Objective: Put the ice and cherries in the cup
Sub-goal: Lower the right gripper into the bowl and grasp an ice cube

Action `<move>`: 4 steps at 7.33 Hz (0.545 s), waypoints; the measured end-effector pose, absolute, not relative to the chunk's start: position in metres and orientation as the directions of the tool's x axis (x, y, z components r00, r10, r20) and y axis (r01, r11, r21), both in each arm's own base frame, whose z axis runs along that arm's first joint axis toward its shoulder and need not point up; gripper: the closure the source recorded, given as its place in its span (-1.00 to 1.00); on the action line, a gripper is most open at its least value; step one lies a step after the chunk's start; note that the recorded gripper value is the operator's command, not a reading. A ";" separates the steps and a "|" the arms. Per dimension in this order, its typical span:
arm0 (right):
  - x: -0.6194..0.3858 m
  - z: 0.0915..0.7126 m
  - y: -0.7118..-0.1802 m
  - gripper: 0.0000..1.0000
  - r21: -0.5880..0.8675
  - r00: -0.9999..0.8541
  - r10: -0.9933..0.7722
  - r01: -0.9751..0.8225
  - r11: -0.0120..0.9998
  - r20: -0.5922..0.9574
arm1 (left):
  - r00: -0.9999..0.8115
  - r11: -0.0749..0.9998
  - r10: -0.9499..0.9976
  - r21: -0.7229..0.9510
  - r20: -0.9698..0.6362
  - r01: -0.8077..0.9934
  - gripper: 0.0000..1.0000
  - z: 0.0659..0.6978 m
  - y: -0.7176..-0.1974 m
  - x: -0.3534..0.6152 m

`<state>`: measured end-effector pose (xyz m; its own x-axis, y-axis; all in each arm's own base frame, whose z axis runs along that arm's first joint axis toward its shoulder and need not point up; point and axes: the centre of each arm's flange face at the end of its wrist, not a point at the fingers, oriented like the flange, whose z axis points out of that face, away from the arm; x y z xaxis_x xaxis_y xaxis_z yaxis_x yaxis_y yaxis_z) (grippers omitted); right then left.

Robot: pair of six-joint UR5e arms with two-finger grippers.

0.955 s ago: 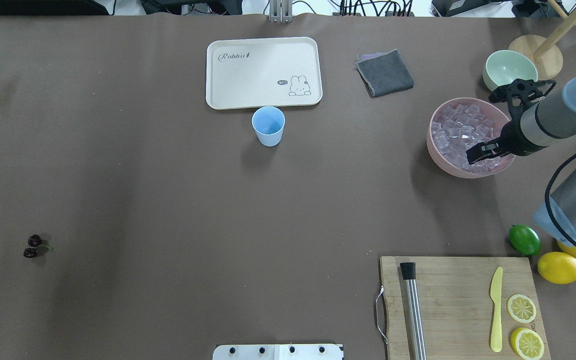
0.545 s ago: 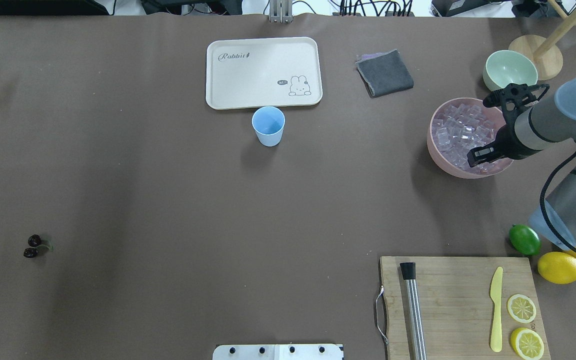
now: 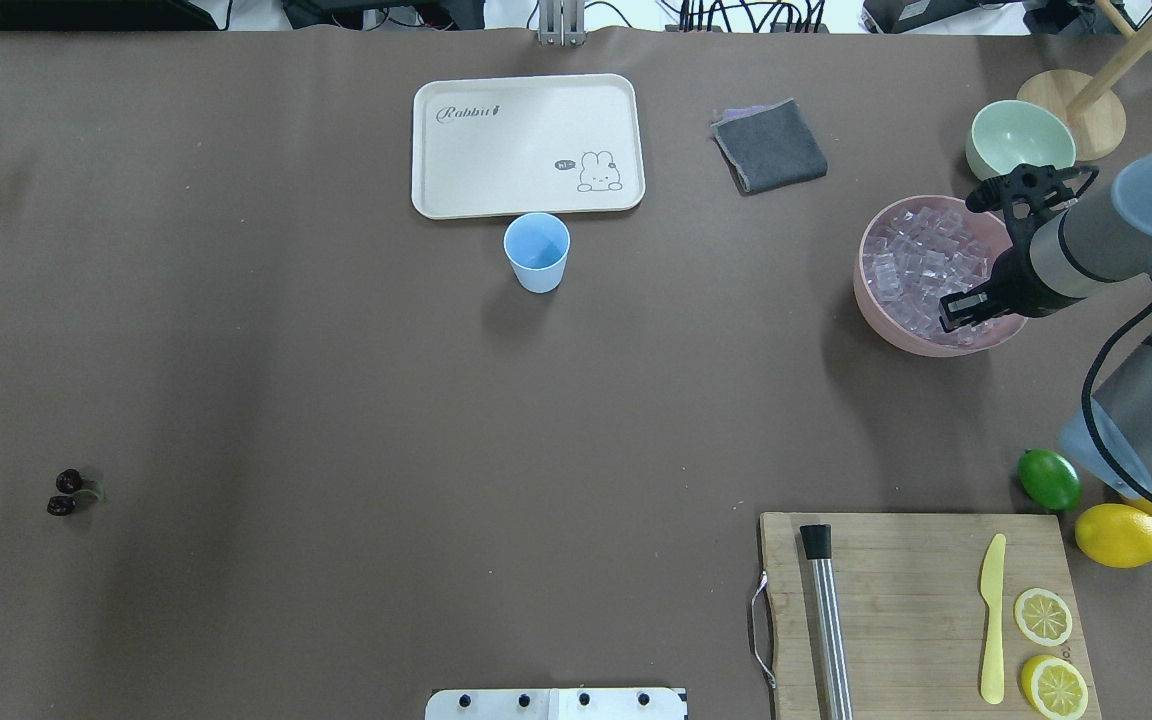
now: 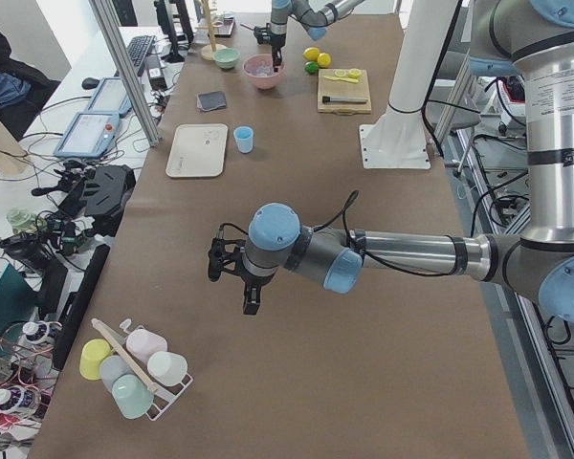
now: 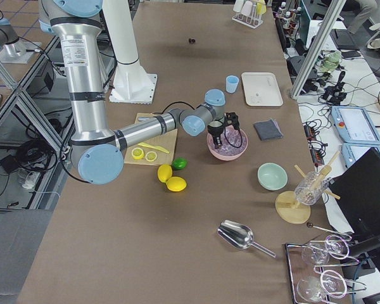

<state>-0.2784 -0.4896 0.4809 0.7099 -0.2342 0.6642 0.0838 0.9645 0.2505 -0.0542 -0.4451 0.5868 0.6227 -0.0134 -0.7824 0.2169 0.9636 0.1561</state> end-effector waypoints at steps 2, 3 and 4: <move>-0.270 0.476 -0.494 0.41 0.252 0.707 -0.225 0.068 0.965 0.670 | 0.622 0.963 -0.010 0.160 -0.783 0.216 -0.96 0.585 -0.446 -0.054; -0.264 0.464 -0.503 0.41 0.245 0.700 -0.207 0.047 0.968 0.683 | 0.622 0.963 -0.008 0.162 -0.783 0.216 -0.96 0.584 -0.447 -0.054; -0.267 0.433 -0.521 0.42 0.209 0.700 -0.161 0.018 0.978 0.695 | 0.622 0.963 -0.007 0.164 -0.783 0.216 -0.96 0.583 -0.448 -0.054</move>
